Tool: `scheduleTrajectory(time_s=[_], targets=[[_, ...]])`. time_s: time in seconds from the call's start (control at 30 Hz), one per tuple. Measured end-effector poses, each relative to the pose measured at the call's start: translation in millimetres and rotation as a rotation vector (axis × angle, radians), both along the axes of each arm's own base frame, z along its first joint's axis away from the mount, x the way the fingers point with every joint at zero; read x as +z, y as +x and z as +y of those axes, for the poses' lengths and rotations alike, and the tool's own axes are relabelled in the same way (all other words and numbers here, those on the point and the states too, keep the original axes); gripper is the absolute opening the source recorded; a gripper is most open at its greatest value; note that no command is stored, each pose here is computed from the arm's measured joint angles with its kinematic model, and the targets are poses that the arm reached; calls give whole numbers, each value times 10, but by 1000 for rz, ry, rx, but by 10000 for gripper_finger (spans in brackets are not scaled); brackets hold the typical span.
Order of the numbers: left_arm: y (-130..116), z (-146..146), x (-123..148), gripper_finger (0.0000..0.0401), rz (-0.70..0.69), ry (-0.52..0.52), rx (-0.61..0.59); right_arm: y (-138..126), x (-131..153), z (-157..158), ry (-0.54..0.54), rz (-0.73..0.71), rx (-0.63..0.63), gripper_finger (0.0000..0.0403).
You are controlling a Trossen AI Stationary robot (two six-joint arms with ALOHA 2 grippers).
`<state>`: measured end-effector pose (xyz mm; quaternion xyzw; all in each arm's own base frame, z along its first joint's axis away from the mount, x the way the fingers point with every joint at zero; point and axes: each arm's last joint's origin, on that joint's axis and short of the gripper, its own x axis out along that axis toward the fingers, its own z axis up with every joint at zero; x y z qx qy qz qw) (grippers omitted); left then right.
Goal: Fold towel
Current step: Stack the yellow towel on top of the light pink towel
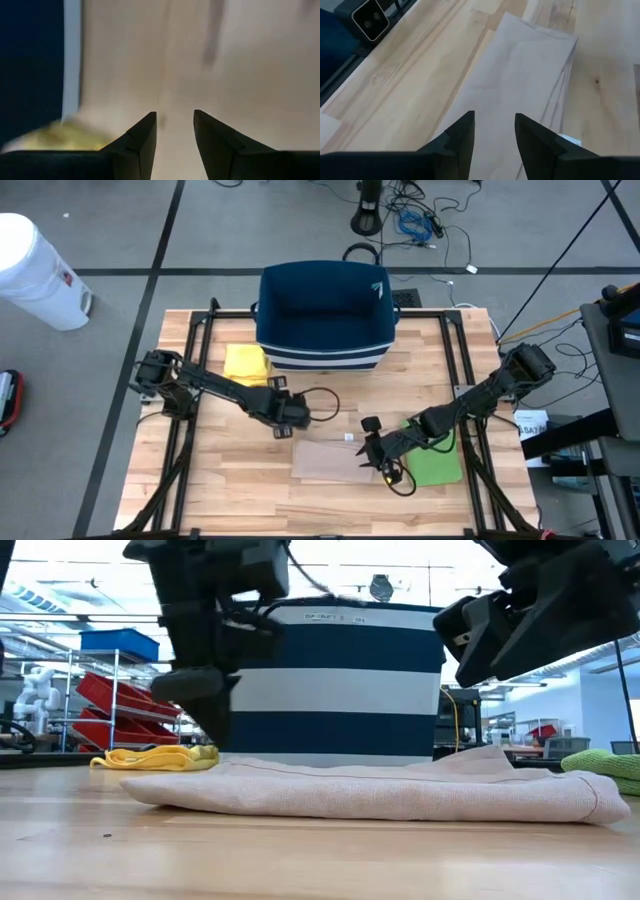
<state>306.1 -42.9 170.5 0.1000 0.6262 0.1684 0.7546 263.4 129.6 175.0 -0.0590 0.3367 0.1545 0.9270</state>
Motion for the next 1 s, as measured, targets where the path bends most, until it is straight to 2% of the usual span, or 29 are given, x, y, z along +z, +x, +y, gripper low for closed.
scheduleTrajectory(time_s=[0.07, 0.17, 0.27, 0.37, 0.53, 0.67, 0.83, 1.0], targets=[[74, 1, 10, 138, -62, -10, -29, 1, -2, -3, -1, 1, -1, 130], [113, 46, 21, 138, -108, 26, -2, 1, -2, -3, -5, 0, 2, 130], [103, 77, 22, 138, -108, 61, 31, 1, -2, -3, -8, -2, 5, 130], [72, 87, 16, 138, -103, 51, 93, 2, -2, -3, -12, -4, 9, 130], [94, 73, 17, 144, -112, 35, 63, 2, -1, -3, -13, -4, 8, 130], [76, 79, 14, 187, -91, 46, 60, 2, -1, -3, -13, -4, 8, 130], [21, 180, 8, 257, -40, 78, 120, -1, -2, 5, -13, -4, 12, 130], [-19, 284, 19, 270, -46, 177, 220, -18, -1, 38, -16, -6, 26, 130]])
